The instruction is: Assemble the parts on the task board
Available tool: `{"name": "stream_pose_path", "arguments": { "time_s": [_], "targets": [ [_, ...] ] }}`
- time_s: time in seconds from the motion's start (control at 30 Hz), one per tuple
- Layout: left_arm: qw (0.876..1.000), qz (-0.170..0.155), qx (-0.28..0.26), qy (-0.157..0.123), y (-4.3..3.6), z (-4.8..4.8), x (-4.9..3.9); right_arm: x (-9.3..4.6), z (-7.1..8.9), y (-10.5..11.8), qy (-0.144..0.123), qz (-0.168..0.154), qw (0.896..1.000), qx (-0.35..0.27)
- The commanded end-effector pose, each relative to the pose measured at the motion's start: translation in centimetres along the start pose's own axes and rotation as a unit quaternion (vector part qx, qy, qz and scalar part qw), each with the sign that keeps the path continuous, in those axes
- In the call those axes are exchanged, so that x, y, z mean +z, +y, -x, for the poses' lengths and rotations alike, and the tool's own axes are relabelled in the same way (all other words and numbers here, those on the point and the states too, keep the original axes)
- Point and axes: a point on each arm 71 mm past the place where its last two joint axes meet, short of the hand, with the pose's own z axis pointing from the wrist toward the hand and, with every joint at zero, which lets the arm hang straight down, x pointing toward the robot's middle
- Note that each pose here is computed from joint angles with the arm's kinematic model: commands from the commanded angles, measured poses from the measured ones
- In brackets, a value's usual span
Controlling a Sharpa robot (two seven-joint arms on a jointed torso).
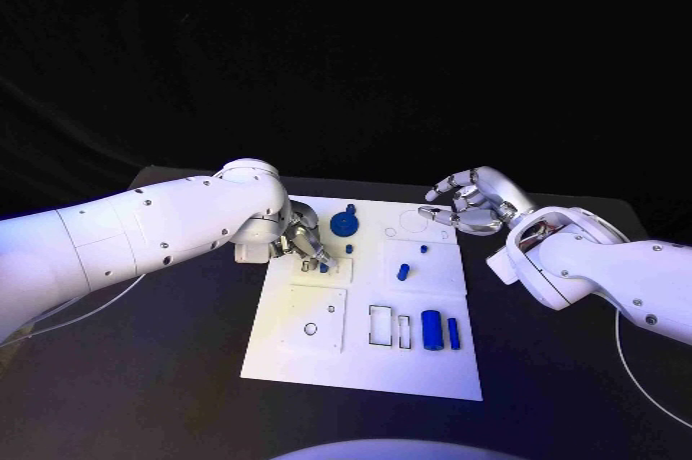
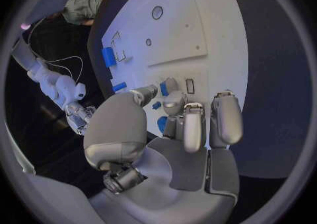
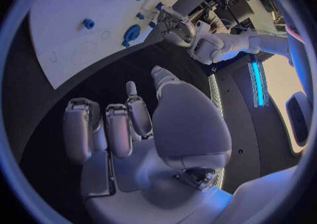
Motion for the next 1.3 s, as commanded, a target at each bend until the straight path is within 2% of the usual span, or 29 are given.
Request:
{"name": "stream_pose_path", "arguments": {
  "time_s": [0.03, 0.23, 0.33, 0.5, 0.6, 0.77, 0.9, 1.03, 1.3],
  "targets": [
    [1.0, -0.005, 0.005, -0.005, -0.23, 0.09, -0.22, 0.0, 0.0, 0.1, 0.001, 0.007, 1.0, -0.004],
    [1.0, -0.018, -0.006, -0.017, -0.34, 0.65, -1.18, 0.0, 0.0, 0.0, 0.0, 0.006, 1.0, -0.005],
    [0.999, -0.023, -0.016, -0.036, -0.16, 1.31, -1.93, -0.1, 0.2, -0.2, -0.001, 0.004, 1.0, -0.005],
    [0.996, -0.018, -0.035, -0.079, 1.11, 3.27, -3.32, -0.3, 0.3, -0.4, -0.002, 0.0, 1.0, -0.006],
    [0.994, -0.011, -0.045, -0.095, 1.89, 4.23, -3.62, -0.3, 0.4, -0.5, -0.002, -0.001, 1.0, -0.006],
    [0.991, -0.005, -0.057, -0.123, 2.55, 5.44, -3.49, -0.3, 0.4, -0.5, -0.002, -0.002, 1.0, -0.006],
    [0.989, 0.003, -0.063, -0.133, 3.05, 6.03, -3.08, -0.3, 0.3, -0.5, -0.001, -0.002, 1.0, -0.006],
    [0.99, 0.012, -0.061, -0.126, 3.37, 6.06, -2.48, -0.3, 0.2, -0.6, 0.0, -0.002, 1.0, -0.006],
    [0.991, 0.024, -0.053, -0.118, 3.46, 5.92, -1.6, -0.3, 0.1, -0.6, 0.001, -0.003, 1.0, -0.005]
  ]
}}
